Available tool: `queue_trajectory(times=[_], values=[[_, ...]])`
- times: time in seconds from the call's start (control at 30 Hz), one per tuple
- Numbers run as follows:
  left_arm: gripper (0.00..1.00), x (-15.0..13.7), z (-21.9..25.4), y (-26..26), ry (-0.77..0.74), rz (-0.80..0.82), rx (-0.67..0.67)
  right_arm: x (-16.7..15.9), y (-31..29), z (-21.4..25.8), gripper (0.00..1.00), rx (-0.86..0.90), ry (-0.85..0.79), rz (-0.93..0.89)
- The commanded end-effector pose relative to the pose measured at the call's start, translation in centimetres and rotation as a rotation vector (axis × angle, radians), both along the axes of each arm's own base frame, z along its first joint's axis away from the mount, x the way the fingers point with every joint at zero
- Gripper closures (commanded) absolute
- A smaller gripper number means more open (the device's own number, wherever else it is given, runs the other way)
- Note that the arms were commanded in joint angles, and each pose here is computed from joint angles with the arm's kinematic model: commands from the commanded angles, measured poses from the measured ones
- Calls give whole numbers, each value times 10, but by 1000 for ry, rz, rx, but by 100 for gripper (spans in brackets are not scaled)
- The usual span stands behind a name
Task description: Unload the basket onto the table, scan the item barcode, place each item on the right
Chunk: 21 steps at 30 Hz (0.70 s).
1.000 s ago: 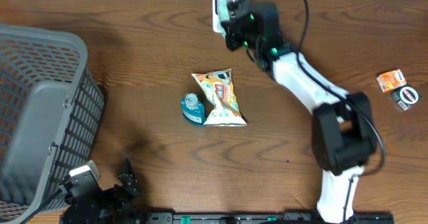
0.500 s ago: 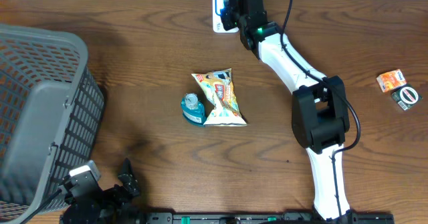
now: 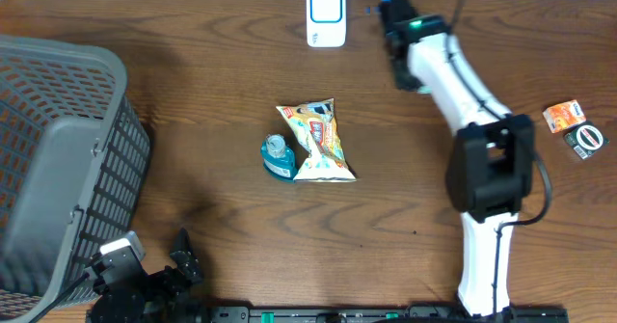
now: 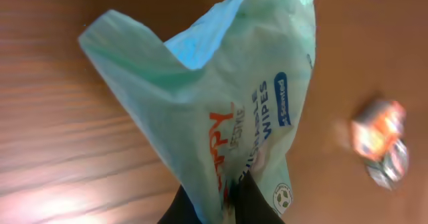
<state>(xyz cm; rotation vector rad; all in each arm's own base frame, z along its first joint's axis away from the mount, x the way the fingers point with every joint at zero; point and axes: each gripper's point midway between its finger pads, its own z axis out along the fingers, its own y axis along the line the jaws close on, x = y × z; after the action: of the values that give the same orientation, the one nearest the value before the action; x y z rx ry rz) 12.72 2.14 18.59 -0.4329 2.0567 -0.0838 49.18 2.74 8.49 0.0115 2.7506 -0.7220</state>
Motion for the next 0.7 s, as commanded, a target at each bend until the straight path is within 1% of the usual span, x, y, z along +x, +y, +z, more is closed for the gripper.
queue_trajectory(times=[0.0, 0.13, 0.3, 0.47, 0.53, 0.6, 0.63, 0.67], values=[[1, -1, 3, -1, -12, -14, 12, -9, -85, 23, 99, -98, -80, -241], [1, -1, 3, -1, -12, -14, 12, -27, -160, 22, 99, -112, -60, -399], [1, -1, 3, -1, -12, -14, 12, -67, -242, 25, 99, -138, -90, -680], [1, -1, 3, -1, -12, -14, 12, -104, -283, 21, 99, -100, -202, -1011], [1, -1, 3, -1, -12, -14, 12, -113, -291, 15, 99, -45, -241, -1129], [1, -1, 3, -1, -12, -14, 12, -118, -294, 8, 98, 35, -256, -1205], [1, -1, 3, -1, -12, -14, 12, -118, -293, 4, 81, 79, -253, -1227], [1, -1, 3, -1, -12, -14, 12, -118, -291, 0, 52, 129, -243, -1239]])
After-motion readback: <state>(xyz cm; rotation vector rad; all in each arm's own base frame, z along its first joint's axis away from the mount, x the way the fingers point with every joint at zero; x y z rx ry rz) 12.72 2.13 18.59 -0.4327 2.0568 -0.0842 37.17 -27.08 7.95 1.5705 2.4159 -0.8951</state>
